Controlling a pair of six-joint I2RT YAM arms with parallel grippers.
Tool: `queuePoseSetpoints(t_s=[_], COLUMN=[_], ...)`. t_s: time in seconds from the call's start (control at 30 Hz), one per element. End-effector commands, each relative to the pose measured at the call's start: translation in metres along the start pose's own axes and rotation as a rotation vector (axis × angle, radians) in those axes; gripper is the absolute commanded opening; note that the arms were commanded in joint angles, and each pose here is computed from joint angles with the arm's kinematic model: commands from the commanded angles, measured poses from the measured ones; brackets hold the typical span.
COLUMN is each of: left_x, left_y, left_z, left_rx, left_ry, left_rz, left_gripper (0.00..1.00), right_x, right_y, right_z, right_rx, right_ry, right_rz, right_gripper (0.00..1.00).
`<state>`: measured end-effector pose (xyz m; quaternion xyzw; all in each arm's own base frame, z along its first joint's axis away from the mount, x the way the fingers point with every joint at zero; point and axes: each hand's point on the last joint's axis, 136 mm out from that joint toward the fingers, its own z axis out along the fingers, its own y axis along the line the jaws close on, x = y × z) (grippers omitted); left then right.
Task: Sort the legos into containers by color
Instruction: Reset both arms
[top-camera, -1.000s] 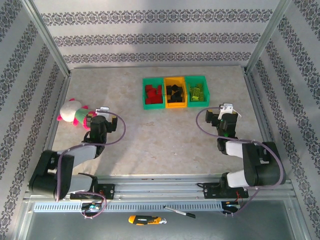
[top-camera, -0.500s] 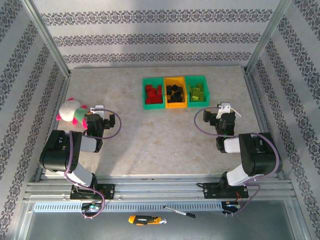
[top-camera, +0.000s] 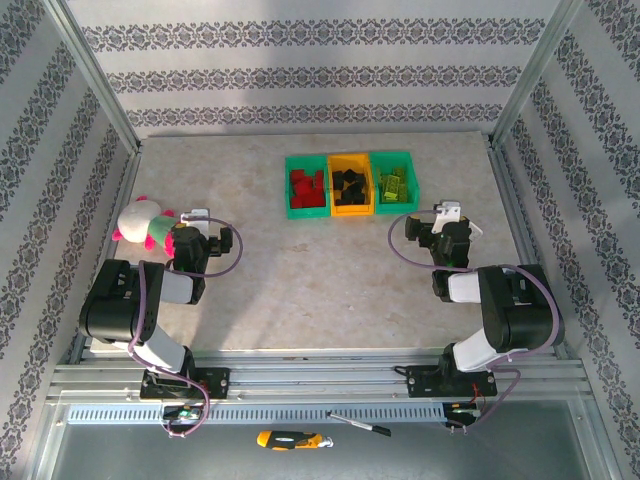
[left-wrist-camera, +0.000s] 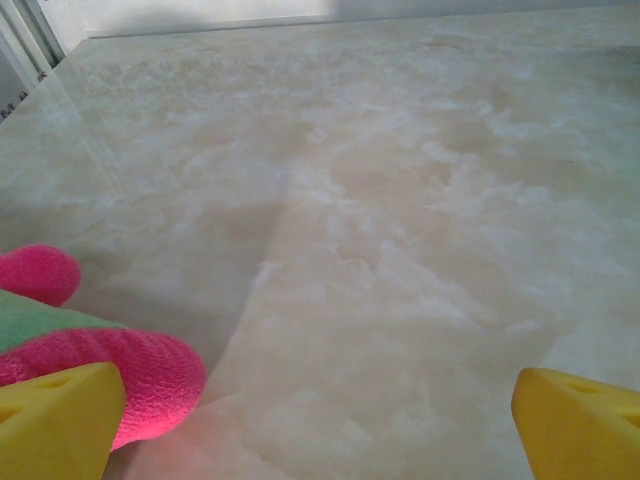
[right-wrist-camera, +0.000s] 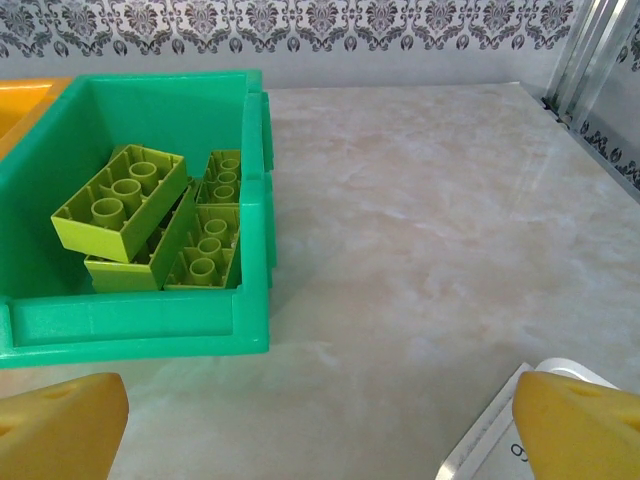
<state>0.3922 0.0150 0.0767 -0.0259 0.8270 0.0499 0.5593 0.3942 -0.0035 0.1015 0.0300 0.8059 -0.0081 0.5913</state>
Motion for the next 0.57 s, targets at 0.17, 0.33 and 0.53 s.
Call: queuePoseSetpoints(t_s=[0.17, 0.33, 0.53], left_x=[-0.0136, -0.0141, -0.0143], left_y=[-0.0027, -0.0027, -0.0028], left_z=[0.0029, 0.0031, 0.003], left_rx=[0.024, 0.024, 0.024], left_ry=[-0.042, -0.043, -0.043], left_rz=[-0.014, -0.012, -0.014], left_gripper=[0.99, 0.99, 0.99], right_x=[-0.0067, -0.0066, -0.0067], right_y=[-0.0003, 0.0001, -0.0001], right_z=[0.0019, 0.0019, 0.0019], right_rx=[-0.008, -0.009, -0.008], right_ry=[-0.016, -0.016, -0.016], right_rz=[0.001, 0.001, 0.0], right_gripper=[0.98, 0.98, 0.98])
